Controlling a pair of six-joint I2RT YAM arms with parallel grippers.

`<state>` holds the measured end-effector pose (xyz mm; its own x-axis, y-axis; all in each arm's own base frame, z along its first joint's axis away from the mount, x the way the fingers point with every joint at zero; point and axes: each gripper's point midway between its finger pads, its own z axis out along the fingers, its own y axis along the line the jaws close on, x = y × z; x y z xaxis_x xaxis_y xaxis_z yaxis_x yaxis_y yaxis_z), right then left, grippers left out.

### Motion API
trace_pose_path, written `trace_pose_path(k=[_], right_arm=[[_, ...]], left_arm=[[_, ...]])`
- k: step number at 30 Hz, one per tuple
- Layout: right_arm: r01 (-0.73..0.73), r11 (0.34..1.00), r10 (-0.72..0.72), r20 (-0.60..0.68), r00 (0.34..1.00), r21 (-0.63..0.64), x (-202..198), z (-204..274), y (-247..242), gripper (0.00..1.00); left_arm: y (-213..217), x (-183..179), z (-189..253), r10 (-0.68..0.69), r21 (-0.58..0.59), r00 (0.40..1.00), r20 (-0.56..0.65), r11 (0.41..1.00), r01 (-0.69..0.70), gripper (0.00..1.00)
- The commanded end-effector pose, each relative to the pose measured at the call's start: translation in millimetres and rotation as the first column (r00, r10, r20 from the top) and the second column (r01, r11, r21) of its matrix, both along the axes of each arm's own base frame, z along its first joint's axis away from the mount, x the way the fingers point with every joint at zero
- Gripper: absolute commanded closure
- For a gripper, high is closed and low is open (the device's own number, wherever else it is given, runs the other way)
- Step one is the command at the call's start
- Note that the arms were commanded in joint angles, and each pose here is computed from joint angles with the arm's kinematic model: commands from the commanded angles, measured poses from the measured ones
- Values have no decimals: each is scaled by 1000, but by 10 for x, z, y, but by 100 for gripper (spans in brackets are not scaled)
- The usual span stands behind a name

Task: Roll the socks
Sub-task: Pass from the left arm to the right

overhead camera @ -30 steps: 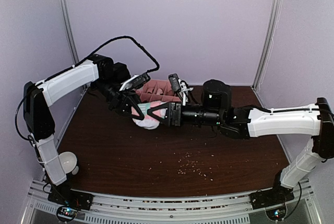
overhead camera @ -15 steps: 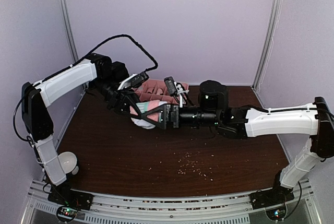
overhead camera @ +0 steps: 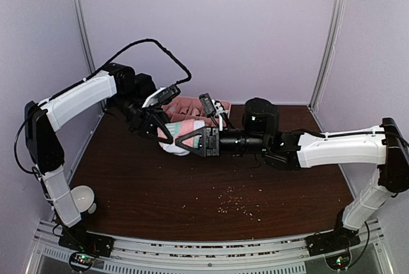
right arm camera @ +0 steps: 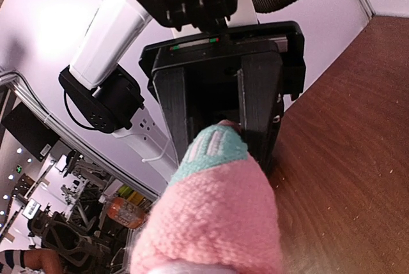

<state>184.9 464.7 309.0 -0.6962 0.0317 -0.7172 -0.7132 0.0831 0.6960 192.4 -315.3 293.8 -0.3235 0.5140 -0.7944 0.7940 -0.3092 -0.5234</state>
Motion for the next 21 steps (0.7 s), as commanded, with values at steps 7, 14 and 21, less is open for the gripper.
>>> trace_pose_path(k=[7, 14, 21], right_arm=[[44, 997, -49, 77, 996, 64, -4, 277, -96, 100], [52, 998, -57, 152, 987, 34, -16, 505, -190, 100], [329, 879, -301, 135, 944, -345, 755, -110, -675, 100]], left_arm=[[4, -16, 112, -9, -39, 998, 55, 999, 12, 100], [-1, 64, 29, 3, -8, 998, 59, 1000, -3, 85], [363, 973, -393, 288, 225, 891, 352, 898, -379, 2]])
